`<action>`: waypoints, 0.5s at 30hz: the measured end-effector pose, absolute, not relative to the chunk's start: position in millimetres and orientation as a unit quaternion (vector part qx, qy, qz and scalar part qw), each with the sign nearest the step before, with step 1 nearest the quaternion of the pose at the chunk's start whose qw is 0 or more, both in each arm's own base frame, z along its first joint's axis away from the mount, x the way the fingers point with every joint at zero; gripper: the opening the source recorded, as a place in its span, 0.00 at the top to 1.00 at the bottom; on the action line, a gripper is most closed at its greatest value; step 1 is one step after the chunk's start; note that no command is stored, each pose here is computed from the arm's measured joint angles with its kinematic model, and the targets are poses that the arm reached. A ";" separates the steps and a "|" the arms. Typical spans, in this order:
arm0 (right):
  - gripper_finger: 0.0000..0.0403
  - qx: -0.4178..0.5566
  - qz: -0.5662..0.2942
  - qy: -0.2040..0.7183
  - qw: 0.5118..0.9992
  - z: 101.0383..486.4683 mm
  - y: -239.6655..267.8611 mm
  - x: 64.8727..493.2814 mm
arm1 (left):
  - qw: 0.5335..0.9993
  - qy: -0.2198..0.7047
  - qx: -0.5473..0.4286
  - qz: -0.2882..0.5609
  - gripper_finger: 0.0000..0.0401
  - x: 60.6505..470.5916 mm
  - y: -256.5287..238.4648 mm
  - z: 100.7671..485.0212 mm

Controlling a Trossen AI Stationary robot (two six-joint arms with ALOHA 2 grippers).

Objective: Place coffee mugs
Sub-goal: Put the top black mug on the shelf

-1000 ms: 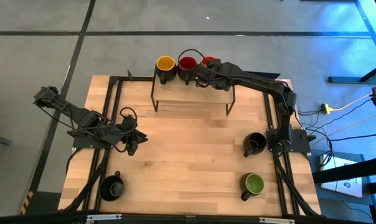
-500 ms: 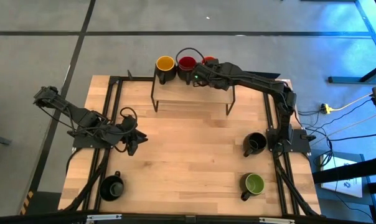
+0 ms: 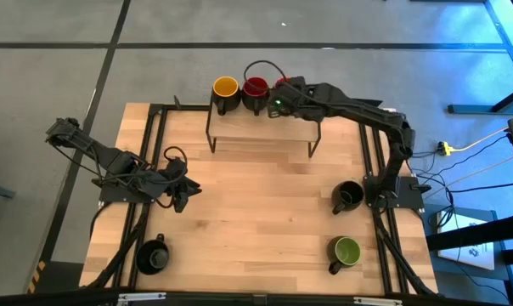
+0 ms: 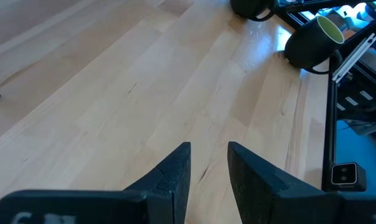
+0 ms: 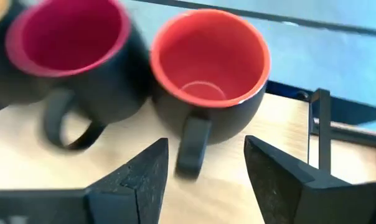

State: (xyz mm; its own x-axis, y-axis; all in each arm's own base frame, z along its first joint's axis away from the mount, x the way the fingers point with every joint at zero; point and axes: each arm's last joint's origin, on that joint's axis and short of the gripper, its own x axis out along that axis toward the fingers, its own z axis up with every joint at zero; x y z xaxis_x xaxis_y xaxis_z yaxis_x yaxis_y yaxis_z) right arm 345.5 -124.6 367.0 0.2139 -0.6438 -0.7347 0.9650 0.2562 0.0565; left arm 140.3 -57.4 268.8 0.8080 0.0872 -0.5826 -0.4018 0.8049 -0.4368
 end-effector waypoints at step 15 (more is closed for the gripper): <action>0.51 0.132 -0.325 0.397 0.848 384.4 22.6 346.7 | 0.916 0.284 -0.254 0.124 0.75 140.4 -57.5 268.8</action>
